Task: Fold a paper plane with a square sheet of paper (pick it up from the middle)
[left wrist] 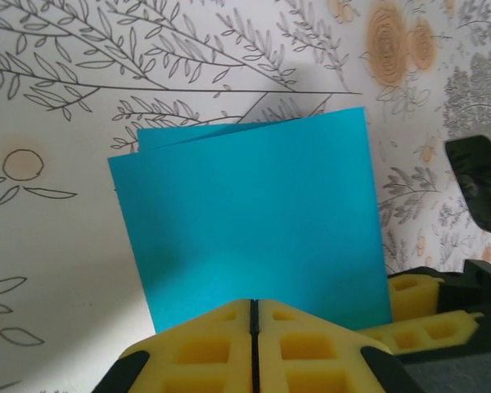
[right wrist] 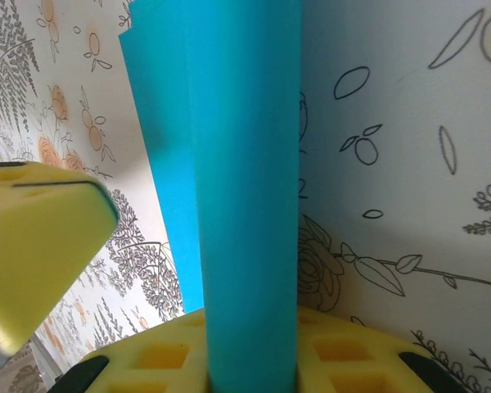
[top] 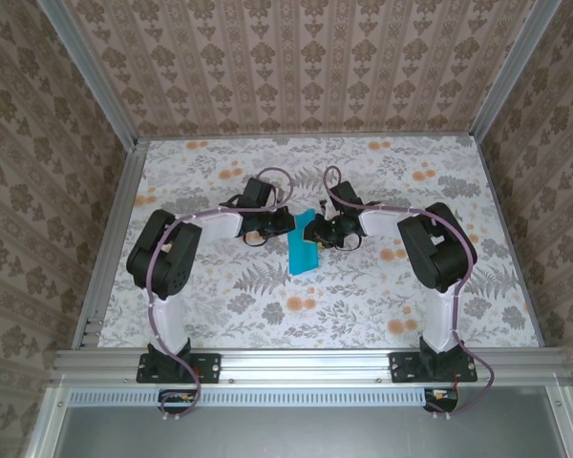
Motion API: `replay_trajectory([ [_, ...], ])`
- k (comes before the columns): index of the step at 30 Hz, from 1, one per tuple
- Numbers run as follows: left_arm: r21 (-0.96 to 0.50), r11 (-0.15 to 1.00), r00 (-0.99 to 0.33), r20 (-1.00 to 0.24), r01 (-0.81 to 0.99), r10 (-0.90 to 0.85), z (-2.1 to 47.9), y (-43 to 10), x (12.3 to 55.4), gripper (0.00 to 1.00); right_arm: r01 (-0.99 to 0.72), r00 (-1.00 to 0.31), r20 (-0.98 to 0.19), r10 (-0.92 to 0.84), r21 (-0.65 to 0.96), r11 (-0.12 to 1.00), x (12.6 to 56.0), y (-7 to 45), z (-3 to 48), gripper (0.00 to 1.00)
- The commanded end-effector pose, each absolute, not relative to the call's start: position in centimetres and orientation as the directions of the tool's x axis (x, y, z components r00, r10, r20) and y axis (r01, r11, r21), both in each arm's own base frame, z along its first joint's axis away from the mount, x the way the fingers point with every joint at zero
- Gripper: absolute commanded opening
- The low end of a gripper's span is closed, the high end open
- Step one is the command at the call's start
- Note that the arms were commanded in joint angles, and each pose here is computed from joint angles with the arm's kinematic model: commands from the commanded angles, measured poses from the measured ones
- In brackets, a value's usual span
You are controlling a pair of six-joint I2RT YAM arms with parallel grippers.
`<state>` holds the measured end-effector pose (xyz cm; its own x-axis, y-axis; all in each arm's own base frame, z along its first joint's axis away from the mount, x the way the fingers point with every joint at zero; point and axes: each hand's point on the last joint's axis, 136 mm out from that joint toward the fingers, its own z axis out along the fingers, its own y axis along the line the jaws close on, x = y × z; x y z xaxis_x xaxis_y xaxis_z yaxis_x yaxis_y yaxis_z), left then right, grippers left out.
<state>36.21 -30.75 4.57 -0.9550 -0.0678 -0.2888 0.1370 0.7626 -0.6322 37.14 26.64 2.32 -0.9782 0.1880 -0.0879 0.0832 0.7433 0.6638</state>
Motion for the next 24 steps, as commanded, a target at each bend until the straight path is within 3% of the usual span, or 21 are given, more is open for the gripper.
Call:
replay_trajectory([
  [1, -0.603, 0.790, -0.966, -0.253, 0.107, -0.062, 3.7, -30.7, 36.1, 0.07, 0.104, -0.980, -0.063, 0.187, 0.639, 0.762, 36.7, 26.1, 1.5, 0.25],
  [9, -0.568, 0.818, -0.978, -0.207, 0.090, -0.037, 2.2, -30.8, 35.8, 0.04, 0.095, -0.982, -0.061, 0.177, 0.654, 0.751, 36.9, 26.4, 2.7, 0.28],
  [18, -0.541, 0.837, -0.986, -0.166, 0.080, -0.014, 1.1, -30.8, 35.6, 0.03, 0.064, -0.985, -0.091, 0.144, 0.586, 0.808, 36.6, 25.3, 4.4, 0.49],
  [24, -0.546, 0.833, -0.987, -0.161, 0.088, -0.001, 1.1, -31.2, 35.6, 0.03, 0.009, -0.992, -0.102, 0.072, 0.516, 0.857, 36.5, 24.5, 3.9, 0.54],
])
